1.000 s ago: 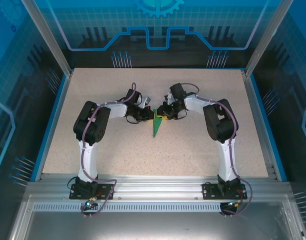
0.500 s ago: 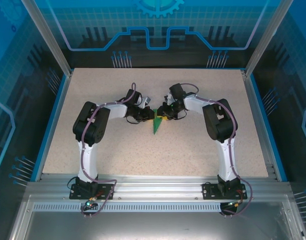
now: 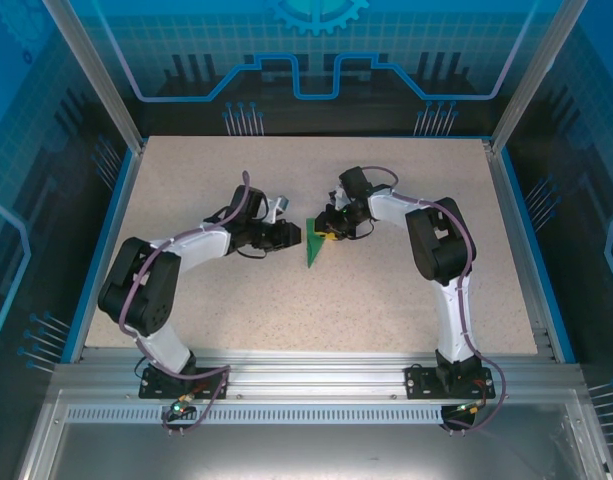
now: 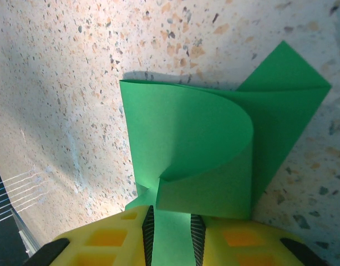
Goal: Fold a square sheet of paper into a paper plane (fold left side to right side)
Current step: Fold the wing for the fifth time at the center of the table.
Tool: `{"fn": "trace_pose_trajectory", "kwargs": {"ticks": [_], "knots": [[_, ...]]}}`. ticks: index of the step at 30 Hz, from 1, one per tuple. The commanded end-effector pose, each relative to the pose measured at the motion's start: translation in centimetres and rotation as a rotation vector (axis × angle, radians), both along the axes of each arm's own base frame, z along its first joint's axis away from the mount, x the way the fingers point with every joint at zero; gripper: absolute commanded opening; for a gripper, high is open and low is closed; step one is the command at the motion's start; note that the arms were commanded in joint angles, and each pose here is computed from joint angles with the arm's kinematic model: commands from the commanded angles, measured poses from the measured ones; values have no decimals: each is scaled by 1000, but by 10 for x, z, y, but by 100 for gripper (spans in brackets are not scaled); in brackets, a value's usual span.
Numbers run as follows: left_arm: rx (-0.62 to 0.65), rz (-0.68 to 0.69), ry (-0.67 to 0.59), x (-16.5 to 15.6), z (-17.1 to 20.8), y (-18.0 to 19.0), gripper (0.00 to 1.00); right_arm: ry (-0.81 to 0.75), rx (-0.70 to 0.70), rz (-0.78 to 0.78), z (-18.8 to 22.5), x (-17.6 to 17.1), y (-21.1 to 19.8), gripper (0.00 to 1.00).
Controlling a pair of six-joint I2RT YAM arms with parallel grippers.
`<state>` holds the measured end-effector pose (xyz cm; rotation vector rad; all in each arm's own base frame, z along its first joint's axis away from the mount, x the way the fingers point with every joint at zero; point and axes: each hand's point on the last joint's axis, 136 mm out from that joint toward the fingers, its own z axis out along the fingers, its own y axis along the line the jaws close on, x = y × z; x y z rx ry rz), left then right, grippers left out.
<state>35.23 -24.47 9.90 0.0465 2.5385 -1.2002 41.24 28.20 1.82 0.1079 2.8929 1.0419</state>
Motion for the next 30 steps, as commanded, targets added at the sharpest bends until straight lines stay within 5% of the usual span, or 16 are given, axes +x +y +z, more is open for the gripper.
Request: {"fn": "trace_pose_trajectory", "kwargs": {"ticks": [1,10,30], "knots": [[-82,-71,-9,-11,17,-26,27,87,-74,11,-33,-17,-8,28],[-76,-179,33,-9,-2,-66,25,90,-71,10,-34,-17,-7,28],[63,-107,117,-18,-69,-43,23,93,-72,14,-35,-19,-7,28]]}}
